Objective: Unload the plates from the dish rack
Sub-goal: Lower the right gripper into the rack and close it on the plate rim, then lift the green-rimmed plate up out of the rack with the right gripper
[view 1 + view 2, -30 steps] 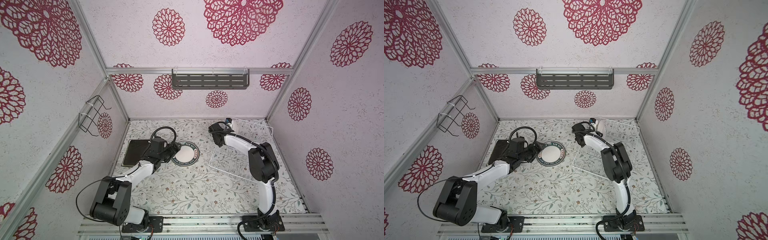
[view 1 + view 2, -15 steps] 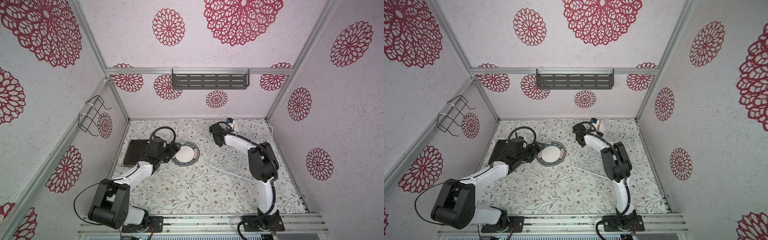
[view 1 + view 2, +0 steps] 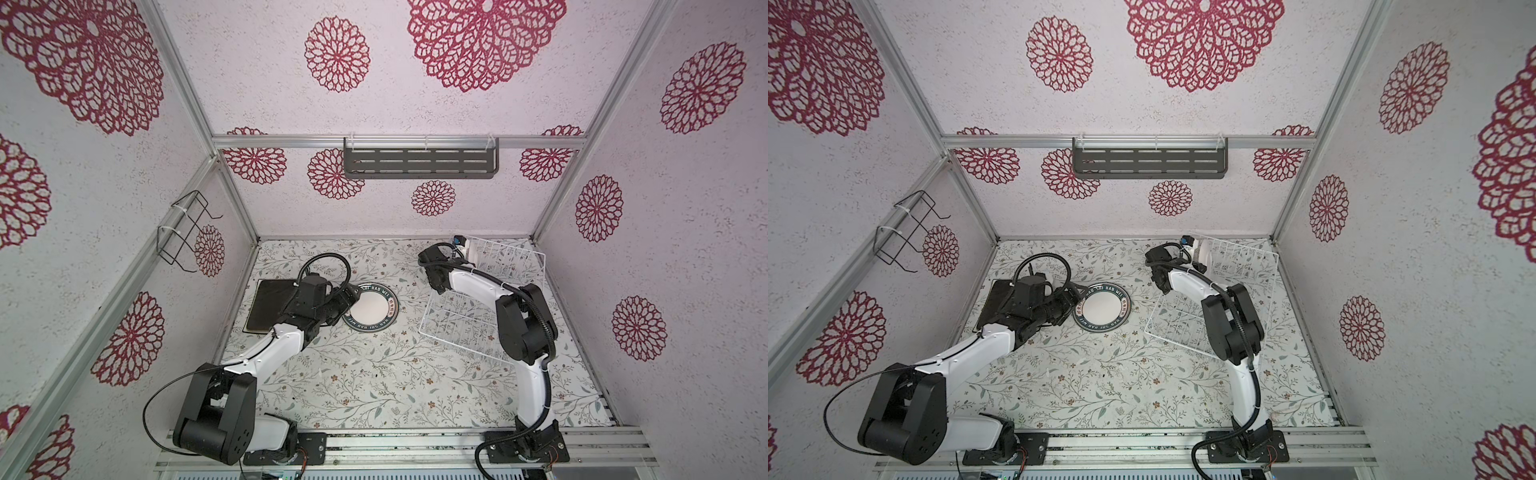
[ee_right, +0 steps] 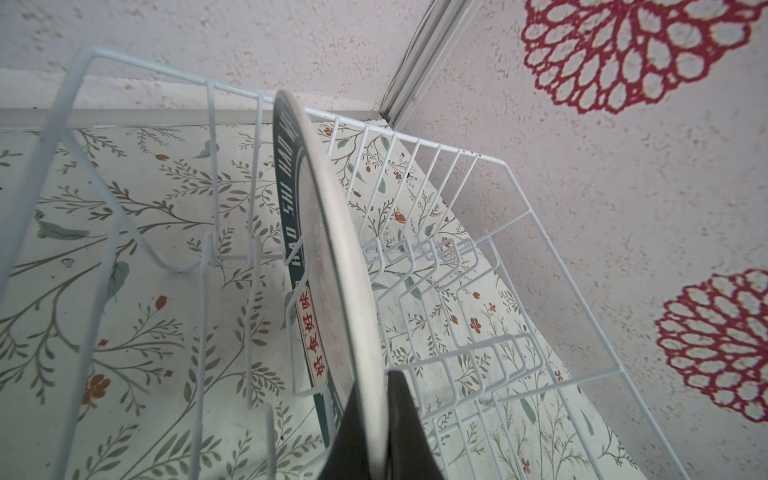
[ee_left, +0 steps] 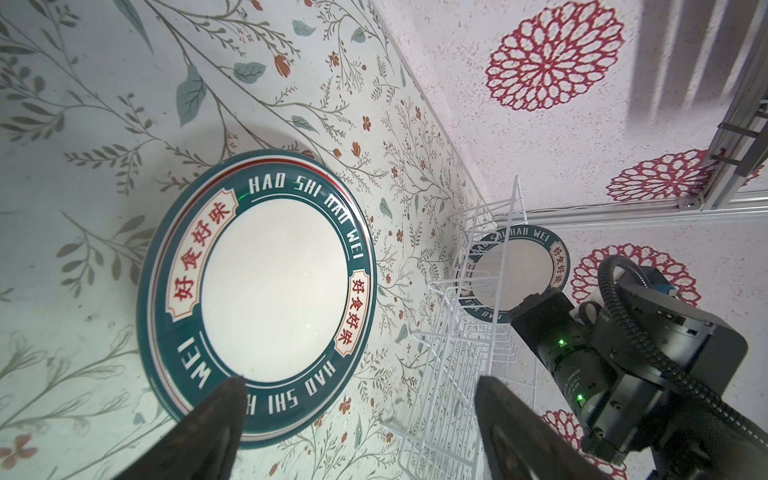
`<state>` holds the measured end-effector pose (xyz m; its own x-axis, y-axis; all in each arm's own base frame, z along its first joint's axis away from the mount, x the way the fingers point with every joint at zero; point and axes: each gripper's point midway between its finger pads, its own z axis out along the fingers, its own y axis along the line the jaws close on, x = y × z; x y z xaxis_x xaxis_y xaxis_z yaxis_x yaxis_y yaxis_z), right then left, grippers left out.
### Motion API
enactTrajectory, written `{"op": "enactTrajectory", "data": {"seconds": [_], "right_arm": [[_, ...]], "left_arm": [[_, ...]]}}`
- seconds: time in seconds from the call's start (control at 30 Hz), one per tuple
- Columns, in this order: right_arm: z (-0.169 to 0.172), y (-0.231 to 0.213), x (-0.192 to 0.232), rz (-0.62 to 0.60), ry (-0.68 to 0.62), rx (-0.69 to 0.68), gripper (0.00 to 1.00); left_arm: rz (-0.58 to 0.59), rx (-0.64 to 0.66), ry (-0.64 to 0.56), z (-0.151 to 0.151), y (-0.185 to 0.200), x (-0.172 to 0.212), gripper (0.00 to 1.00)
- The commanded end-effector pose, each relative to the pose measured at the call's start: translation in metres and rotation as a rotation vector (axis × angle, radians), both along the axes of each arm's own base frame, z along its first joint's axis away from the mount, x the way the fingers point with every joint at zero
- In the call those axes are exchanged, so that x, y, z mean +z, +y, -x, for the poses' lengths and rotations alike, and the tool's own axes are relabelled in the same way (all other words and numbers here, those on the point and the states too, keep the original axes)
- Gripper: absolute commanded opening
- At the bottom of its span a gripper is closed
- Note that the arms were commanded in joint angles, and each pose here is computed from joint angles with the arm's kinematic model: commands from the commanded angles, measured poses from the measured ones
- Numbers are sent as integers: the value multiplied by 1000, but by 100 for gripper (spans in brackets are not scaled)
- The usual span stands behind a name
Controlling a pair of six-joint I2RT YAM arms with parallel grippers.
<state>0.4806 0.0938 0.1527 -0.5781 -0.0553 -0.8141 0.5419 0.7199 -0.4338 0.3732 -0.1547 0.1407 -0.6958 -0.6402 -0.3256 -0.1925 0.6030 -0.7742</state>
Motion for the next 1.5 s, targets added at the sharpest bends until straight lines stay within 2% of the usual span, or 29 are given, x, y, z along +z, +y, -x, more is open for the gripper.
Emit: {"op": "enactTrajectory", "data": {"seconds": [0.0,0.53,1.0,1.47], "right_arm": [[3,-5,27,0,-50,-6,0],[4,-2,45,-34,-86,6,0],[14,2,84,-32,-162,18,0],[46,8,138,-53,-293,55,0]], "left_arm": [[-3,-3,-35,0,-1,11,90],[-2,-1,-55,2,0,19,90],[3,-2,-61,3,0,22,90],[-5,14,-79,3,-1,29,90]]}}
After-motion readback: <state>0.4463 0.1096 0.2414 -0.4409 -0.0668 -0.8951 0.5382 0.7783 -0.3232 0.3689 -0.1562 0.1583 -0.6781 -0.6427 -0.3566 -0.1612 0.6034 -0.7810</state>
